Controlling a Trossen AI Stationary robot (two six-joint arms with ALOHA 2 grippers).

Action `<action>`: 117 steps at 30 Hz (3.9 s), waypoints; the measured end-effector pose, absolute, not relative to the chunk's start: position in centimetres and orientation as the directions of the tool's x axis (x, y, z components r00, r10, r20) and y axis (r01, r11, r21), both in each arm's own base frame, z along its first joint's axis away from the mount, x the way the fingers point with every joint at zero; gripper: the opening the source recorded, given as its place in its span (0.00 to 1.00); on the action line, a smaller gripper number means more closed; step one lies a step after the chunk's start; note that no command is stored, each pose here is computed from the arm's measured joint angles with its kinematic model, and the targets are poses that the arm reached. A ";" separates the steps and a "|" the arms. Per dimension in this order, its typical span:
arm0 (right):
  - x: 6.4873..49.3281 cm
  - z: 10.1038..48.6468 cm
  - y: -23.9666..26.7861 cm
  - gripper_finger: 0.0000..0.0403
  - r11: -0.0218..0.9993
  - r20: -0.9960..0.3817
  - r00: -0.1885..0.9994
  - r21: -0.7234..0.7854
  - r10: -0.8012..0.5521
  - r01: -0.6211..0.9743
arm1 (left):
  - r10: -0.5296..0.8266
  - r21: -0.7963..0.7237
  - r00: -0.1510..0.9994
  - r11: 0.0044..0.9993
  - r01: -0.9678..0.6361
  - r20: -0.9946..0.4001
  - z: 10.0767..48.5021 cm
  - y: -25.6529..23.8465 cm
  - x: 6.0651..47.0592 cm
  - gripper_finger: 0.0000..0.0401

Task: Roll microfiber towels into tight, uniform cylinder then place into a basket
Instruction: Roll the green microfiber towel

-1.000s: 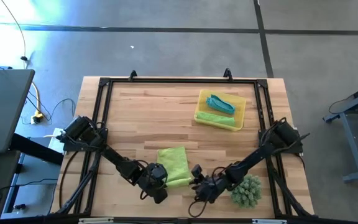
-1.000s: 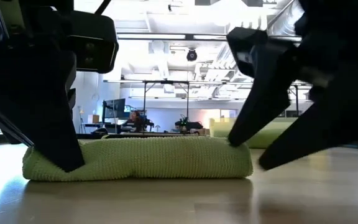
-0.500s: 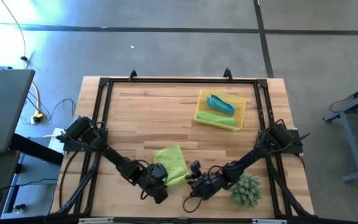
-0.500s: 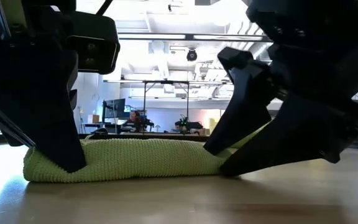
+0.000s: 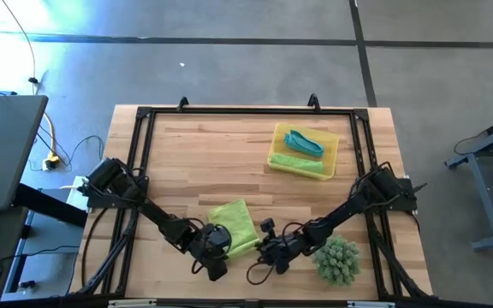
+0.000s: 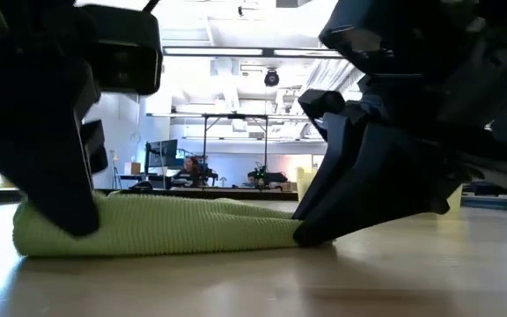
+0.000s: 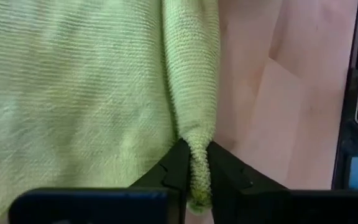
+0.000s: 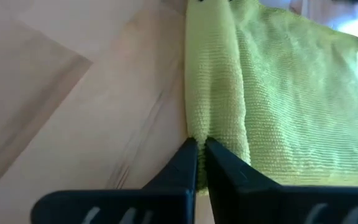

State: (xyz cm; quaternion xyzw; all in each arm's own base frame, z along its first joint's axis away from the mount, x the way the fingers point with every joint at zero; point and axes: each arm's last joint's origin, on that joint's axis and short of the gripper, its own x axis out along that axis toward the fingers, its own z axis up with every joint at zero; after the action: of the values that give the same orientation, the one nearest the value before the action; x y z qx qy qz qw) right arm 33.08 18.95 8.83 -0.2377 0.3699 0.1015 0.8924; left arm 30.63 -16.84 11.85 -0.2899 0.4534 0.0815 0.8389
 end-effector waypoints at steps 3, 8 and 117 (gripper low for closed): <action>33.2 8.7 18.6 0.02 0.905 -0.731 0.680 -0.252 0.055 -0.344 | -0.117 -0.389 0.569 0.837 -0.386 -0.814 12.8 -16.6 30.3 0.10; 33.7 9.0 18.0 0.01 0.955 -0.747 0.647 -0.053 0.155 -0.290 | -0.093 -0.310 0.510 0.880 -0.361 -0.855 12.9 -16.6 29.3 0.17; 33.8 11.7 18.0 0.34 0.830 -0.679 0.711 -0.281 0.183 -0.481 | -0.187 -0.548 0.658 0.735 -0.398 -0.729 9.1 -17.2 29.9 0.01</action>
State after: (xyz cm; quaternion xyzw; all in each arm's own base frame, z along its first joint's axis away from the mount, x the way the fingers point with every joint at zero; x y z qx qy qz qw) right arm 33.82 18.04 11.72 -0.2249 0.3319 0.1850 0.8972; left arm 29.92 -17.19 9.11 -0.3582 0.4087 0.0631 0.8371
